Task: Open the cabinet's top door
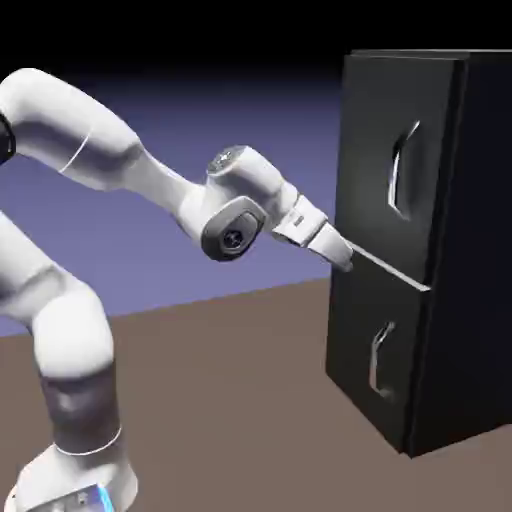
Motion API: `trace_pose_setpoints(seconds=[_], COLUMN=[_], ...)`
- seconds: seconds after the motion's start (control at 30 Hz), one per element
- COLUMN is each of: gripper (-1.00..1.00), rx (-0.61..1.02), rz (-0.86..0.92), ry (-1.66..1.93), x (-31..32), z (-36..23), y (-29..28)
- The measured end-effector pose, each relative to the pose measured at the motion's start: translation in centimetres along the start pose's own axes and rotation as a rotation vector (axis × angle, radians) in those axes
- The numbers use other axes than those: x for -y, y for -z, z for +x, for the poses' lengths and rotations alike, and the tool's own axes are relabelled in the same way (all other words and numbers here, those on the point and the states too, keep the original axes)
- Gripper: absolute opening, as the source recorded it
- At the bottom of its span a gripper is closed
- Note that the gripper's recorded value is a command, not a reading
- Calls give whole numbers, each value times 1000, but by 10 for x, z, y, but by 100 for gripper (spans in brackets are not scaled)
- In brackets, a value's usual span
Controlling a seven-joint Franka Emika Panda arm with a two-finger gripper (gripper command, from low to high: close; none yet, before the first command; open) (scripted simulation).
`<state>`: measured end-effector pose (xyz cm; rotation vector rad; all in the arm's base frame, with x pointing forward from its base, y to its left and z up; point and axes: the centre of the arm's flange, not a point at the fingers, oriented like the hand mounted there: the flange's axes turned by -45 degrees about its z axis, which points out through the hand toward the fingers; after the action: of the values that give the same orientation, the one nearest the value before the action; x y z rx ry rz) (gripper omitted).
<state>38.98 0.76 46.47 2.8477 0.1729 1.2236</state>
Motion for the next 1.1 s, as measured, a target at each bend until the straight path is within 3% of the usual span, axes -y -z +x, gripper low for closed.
trace_pose_setpoints(seconds=[0.53, 1.1], gripper=[100, 100], rx=[-182, -298], rz=[-94, -372], ry=[829, 1642], x=[19, 6], z=[48, 61], y=[55, 95])
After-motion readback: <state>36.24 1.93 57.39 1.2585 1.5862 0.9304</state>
